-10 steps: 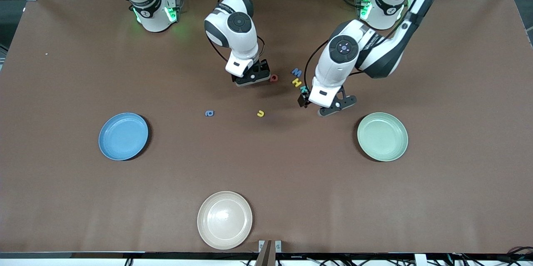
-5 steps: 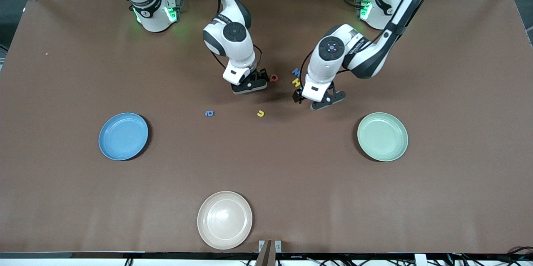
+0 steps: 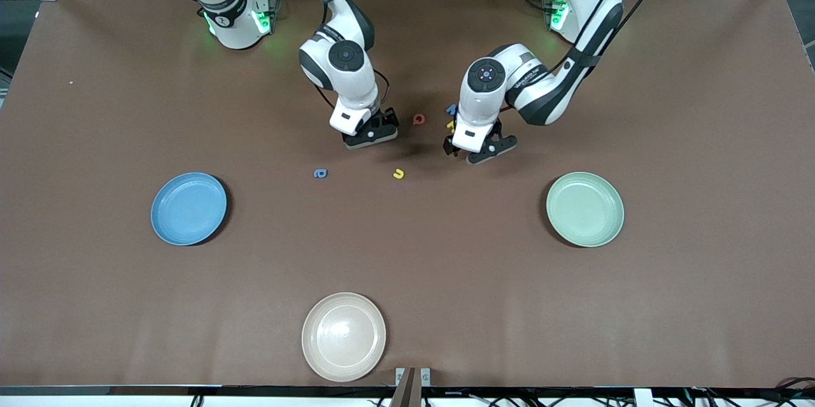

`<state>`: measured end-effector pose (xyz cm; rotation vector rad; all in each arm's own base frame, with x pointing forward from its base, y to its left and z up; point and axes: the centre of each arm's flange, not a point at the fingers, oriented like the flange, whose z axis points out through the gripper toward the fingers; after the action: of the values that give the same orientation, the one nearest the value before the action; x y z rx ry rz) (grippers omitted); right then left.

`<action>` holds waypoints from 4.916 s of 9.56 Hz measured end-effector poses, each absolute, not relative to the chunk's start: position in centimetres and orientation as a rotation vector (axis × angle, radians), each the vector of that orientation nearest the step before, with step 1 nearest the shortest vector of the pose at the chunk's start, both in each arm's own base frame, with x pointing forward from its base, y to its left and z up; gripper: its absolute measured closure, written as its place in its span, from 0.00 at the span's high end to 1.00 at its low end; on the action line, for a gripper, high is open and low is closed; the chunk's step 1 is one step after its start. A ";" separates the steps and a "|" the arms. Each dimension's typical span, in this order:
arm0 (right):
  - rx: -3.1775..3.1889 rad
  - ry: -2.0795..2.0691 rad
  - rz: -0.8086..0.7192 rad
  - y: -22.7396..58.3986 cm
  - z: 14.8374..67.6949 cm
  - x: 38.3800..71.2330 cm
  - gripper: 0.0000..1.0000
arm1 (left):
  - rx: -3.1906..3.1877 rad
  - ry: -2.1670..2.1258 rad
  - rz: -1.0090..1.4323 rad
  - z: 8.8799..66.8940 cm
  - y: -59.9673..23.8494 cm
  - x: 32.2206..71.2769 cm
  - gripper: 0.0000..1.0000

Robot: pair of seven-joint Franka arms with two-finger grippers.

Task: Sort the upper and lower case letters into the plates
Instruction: 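Lower the left gripper onto the teal R while the right gripper nears blue m, then close the left gripper on the teal R and lift it, then carry the teal R to the green plate and open the left gripper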

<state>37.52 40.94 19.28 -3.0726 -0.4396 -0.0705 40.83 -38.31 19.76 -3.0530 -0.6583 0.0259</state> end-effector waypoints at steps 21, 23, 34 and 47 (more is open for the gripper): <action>-2.994 -0.592 0.012 39.2 17.8 33.5 0.65 | -3.043 -0.663 0.052 17.9 -38.3 38.8 0.39; -2.982 -0.594 -0.006 39.4 17.6 33.3 0.65 | -3.053 -0.690 -0.004 19.7 -37.9 41.5 0.39; -2.962 -0.660 -0.029 37.7 17.4 35.3 0.66 | -3.022 -0.451 -0.136 24.1 -23.5 55.2 0.38; -2.982 -0.587 0.042 38.9 17.4 34.8 0.75 | -2.944 -0.294 -0.098 21.3 -12.0 57.6 0.38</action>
<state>34.83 38.90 17.42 -2.9817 -0.5874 0.0419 57.62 -11.96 21.34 -2.9442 -0.2945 -0.0977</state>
